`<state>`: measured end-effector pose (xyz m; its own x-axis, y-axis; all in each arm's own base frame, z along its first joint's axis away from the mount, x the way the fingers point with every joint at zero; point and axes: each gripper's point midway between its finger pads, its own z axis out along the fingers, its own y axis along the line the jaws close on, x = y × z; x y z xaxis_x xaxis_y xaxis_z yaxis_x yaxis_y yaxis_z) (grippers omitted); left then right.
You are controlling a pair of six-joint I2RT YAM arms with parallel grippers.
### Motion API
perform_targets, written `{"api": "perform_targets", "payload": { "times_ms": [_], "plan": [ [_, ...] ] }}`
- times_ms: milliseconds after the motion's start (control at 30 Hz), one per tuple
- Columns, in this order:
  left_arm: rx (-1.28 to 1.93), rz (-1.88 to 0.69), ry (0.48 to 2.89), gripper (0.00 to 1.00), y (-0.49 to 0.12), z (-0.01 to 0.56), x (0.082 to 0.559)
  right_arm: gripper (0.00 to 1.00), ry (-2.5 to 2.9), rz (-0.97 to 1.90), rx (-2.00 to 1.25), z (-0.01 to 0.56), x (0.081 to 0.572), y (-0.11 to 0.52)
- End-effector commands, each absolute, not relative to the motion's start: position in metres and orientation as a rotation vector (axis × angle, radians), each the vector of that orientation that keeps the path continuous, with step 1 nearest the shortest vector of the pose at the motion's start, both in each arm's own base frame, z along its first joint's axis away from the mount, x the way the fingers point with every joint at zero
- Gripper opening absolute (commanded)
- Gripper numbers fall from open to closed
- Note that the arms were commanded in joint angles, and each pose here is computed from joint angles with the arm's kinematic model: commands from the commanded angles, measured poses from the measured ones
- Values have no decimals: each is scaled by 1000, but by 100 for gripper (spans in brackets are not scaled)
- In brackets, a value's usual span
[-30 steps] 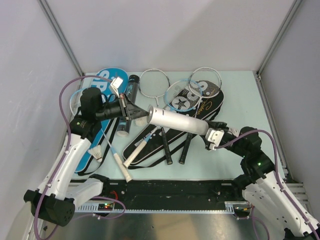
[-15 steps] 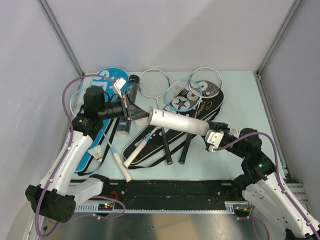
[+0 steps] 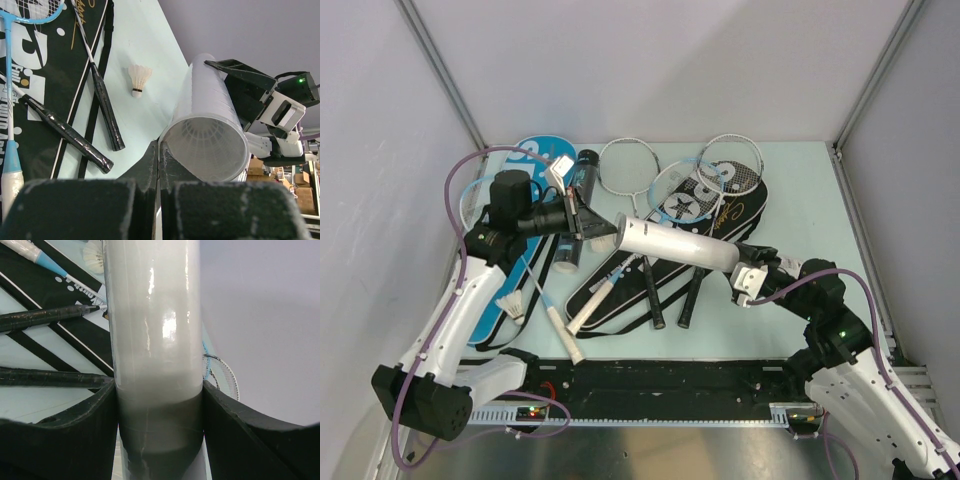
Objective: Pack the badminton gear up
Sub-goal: Close the lid on the shuttle tube.
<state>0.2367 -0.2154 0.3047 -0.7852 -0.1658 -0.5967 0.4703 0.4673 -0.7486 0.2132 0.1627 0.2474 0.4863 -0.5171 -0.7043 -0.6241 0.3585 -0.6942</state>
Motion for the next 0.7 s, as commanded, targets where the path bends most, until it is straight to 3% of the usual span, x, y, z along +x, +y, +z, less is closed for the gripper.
{"api": "perform_targets", "payload": {
  "times_ms": [0, 267, 400, 667],
  "plan": [
    [300, -1311, 2071, 2, -216, 313, 240, 38, 970, 87, -1221, 305, 207, 171],
    [323, -1287, 2088, 30, -214, 306, 237, 39, 957, 114, -1233, 305, 205, 177],
    [327, -1261, 2094, 33, -212, 303, 238, 39, 958, 120, -1235, 304, 206, 179],
    [346, -1245, 2097, 4, -211, 306, 238, 39, 968, 103, -1236, 303, 207, 177]
  ]
}}
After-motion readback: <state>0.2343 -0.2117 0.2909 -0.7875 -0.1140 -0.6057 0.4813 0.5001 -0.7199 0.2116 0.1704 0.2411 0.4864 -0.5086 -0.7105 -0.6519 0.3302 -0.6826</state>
